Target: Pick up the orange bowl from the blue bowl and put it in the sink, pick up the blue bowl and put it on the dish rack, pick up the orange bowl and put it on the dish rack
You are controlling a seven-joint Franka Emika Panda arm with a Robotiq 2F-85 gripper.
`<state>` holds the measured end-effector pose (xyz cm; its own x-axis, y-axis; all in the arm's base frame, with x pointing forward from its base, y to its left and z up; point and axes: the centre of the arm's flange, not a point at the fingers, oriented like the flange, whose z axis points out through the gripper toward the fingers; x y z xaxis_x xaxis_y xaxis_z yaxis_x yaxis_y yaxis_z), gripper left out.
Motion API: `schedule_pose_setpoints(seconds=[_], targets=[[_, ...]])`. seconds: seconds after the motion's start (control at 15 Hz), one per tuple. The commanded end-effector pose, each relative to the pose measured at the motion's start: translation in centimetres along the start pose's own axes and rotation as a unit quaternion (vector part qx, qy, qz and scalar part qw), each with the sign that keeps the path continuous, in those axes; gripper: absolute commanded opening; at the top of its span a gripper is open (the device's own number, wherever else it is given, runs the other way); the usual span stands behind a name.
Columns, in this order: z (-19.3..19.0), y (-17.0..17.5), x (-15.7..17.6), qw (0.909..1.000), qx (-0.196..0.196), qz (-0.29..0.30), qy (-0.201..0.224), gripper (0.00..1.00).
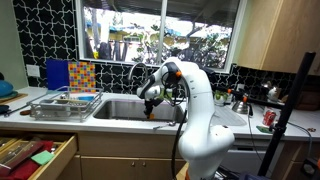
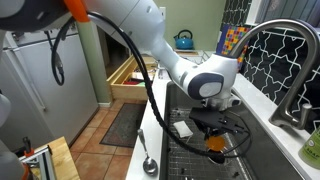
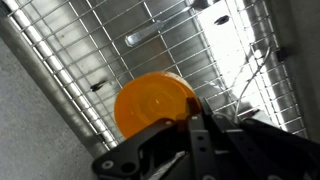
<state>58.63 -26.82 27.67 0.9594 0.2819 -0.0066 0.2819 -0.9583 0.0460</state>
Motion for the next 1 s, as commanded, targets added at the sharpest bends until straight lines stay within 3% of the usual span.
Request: schedule_pose_setpoints(seconds=[0.0,0.2,0.27,0.73,0.93], targets=[[-3.6,-5.1,-1.1,0.9987,-0.007,-0.049,0.013,0.01],[-6.0,-7.8,-0.2,0.9963,0.000,-0.082,0.027,0.01],[-4.7,-5.8,1.2,0.9979,-0.006,-0.061,0.020,0.04],[-6.0,-7.4,0.9,0.9967,-0.007,-0.077,0.025,0.01],[-9.0,-10.6,4.1,0.9870,0.019,-0.130,0.093,0.01]])
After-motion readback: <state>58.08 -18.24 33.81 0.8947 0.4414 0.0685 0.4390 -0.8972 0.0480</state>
